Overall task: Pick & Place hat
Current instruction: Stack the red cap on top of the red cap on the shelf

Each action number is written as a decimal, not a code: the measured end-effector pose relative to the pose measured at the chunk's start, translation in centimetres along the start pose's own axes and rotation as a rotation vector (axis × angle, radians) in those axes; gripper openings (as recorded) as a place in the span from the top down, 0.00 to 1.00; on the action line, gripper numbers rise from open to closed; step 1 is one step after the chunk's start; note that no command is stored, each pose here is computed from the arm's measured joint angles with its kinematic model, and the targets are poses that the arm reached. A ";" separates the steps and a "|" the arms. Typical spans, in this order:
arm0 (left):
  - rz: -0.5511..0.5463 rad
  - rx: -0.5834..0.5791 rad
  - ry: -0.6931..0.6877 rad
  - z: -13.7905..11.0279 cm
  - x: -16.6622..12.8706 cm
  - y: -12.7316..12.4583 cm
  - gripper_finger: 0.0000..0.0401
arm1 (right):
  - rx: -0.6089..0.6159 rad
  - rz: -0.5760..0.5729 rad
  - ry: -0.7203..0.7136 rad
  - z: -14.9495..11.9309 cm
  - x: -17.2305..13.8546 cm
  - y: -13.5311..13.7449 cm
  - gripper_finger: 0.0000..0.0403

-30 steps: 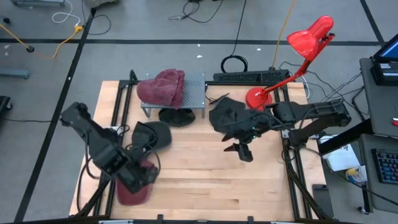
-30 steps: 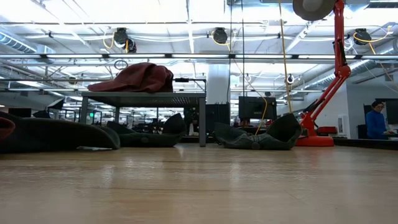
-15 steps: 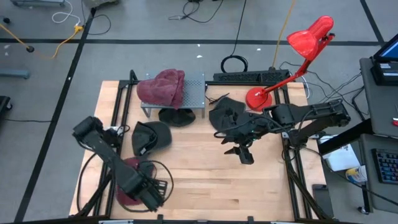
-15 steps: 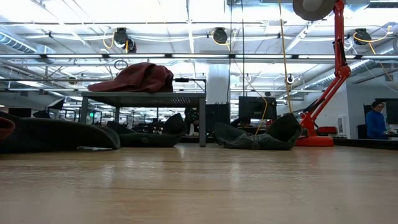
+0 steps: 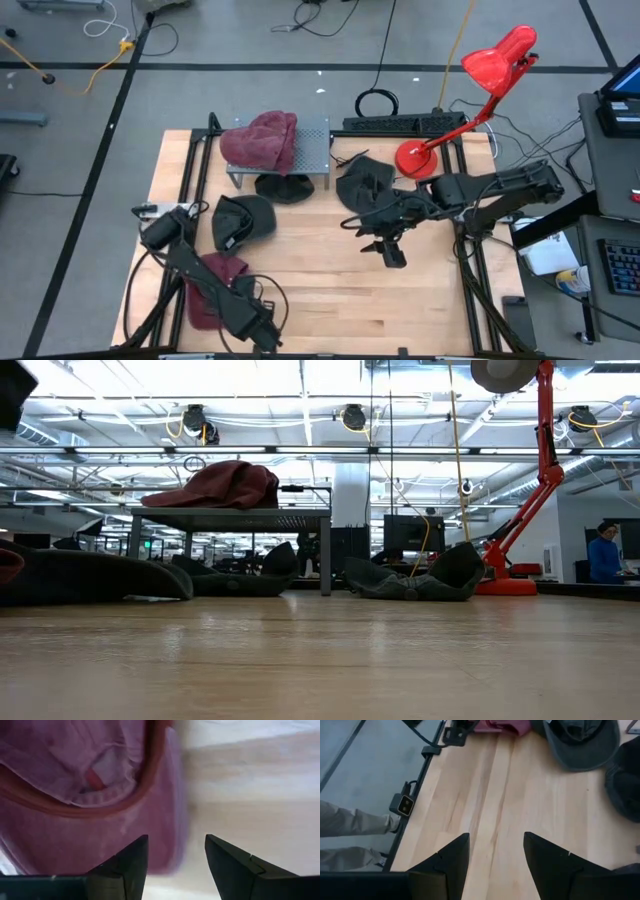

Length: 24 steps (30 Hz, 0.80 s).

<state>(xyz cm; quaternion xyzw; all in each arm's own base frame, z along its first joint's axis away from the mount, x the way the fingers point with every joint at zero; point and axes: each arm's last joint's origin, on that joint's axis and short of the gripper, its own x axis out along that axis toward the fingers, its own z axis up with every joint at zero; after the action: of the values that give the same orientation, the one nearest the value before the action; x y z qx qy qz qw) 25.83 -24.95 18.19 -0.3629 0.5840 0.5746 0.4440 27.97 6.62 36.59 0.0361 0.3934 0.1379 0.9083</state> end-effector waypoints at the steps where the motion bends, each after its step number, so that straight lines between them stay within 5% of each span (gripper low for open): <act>1: 0.030 -0.009 -0.015 0.0 0.5 -0.1 0.51 | 0.000 0.002 -0.002 -0.2 0.4 -0.1 0.55; 17: 0.152 -0.022 -0.107 -0.3 3.6 -1.4 0.53 | -0.085 0.032 -0.026 -1.2 2.5 0.7 0.55; 24: 0.139 0.008 -0.059 -0.3 3.0 -1.3 0.83 | -0.114 -0.013 -0.038 -1.2 2.5 0.7 0.55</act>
<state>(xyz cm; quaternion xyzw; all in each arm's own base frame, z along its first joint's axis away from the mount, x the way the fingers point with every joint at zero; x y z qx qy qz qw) 25.96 -25.07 14.97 -0.3027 0.5968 0.6123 0.4211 28.59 7.97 34.14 -0.0156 0.3676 0.1535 0.9171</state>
